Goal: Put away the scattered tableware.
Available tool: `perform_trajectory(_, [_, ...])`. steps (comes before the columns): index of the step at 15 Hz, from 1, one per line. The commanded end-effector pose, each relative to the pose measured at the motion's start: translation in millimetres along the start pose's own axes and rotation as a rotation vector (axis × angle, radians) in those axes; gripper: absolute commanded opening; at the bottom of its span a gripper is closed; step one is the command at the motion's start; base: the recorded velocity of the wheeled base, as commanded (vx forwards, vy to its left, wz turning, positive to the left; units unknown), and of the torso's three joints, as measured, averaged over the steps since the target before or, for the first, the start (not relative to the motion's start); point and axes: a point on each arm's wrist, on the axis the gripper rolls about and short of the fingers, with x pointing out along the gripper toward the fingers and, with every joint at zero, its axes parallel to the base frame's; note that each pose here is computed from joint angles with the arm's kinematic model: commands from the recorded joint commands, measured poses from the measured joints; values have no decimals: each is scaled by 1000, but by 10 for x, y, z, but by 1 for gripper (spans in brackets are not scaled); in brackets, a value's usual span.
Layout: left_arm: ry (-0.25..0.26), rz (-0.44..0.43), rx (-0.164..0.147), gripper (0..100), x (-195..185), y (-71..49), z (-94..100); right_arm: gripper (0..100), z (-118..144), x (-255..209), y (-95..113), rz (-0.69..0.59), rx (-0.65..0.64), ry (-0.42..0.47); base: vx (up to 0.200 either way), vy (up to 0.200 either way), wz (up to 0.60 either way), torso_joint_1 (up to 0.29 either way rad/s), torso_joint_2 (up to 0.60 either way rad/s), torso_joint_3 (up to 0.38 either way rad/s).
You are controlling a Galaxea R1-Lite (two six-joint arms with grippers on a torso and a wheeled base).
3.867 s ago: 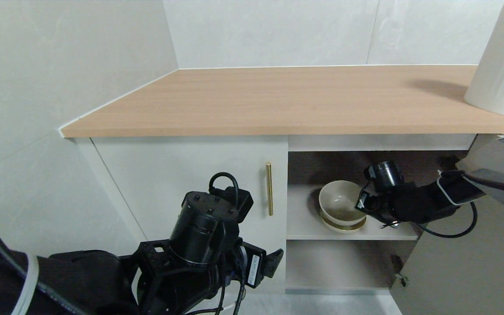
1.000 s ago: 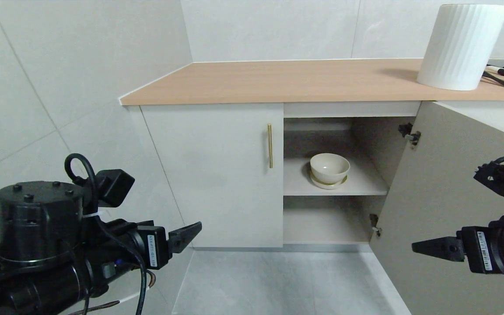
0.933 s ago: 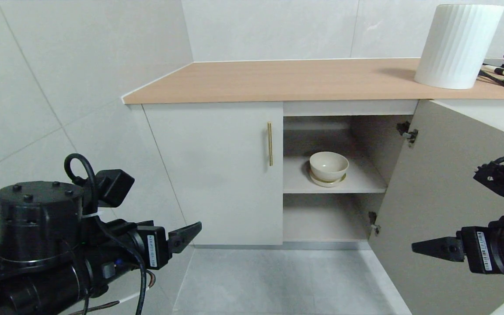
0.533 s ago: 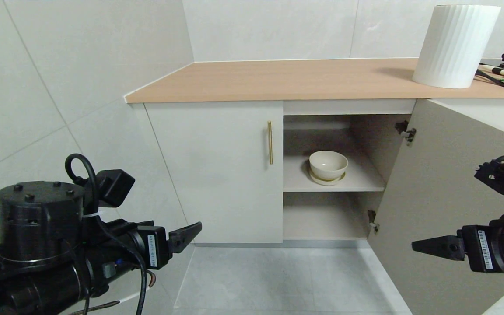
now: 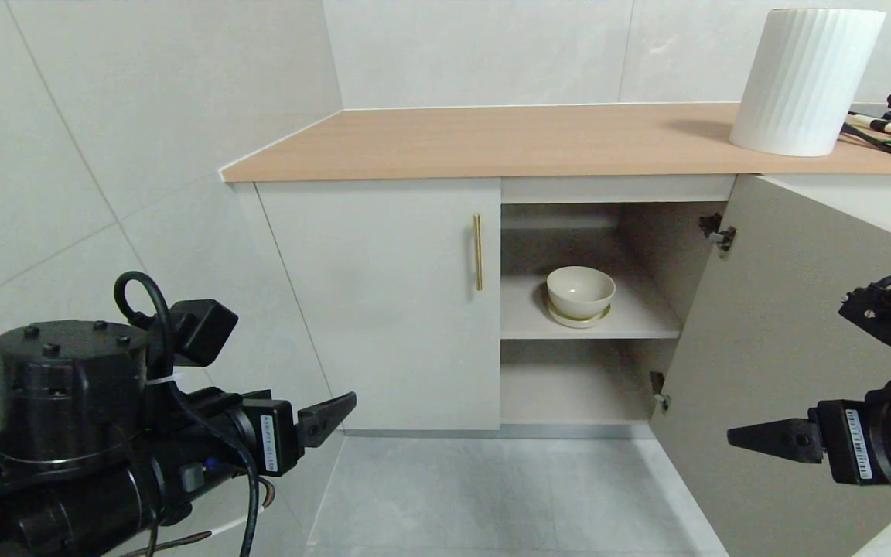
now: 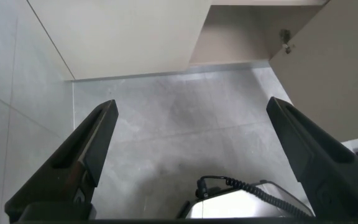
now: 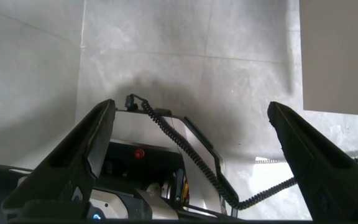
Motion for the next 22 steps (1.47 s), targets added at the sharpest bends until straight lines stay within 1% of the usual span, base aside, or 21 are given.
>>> perform_trajectory(1, [3,1,1,100,7,-1,-4,100,-5,-15,2,4,-1,-2,0,-200,0,-7,7,2])
perform_trajectory(5, [4,3,1,100,7,0,-5,100,-39,-176,-27,-37,-10,94,0,-200,0,6,5,2])
perform_trajectory(7, [4,3,1,100,7,0,-5,100,-73,-299,-53,-49,-35,129,0,-200,0,0,2,5])
perform_trajectory(8, [4,3,1,100,7,0,-5,100,-73,-299,-53,-49,-35,129,0,-200,0,-7,2,-2])
perform_trajectory(9, [4,3,1,100,7,0,-5,100,-112,-436,-83,-65,-60,168,0,-200,0,2,2,-2])
perform_trajectory(12, [5,3,2,100,7,2,-10,100,-150,-663,-120,-79,-69,199,0,-200,0,-2,1,1])
perform_trajectory(13, [5,3,2,100,7,2,-10,100,-142,-748,-124,-77,-69,195,0,0,0,0,0,0])
perform_trajectory(15, [4,3,1,100,3,2,-8,100,-161,-956,-155,-93,-66,215,0,0,0,0,0,0])
perform_trajectory(16, [4,3,1,100,3,2,-8,100,-169,-1031,-170,-105,-66,203,0,0,0,0,0,0])
perform_trajectory(17, [4,3,1,100,3,2,-8,100,-179,-1087,-197,-137,-59,170,0,0,0,0,0,0])
perform_trajectory(19, [4,3,1,100,3,2,-8,100,-160,-1097,-259,-251,-23,126,0,0,0,0,0,0])
perform_trajectory(22, [4,3,1,100,3,2,-8,100,-127,-1097,-323,-321,34,110,0,0,0,0,0,0])
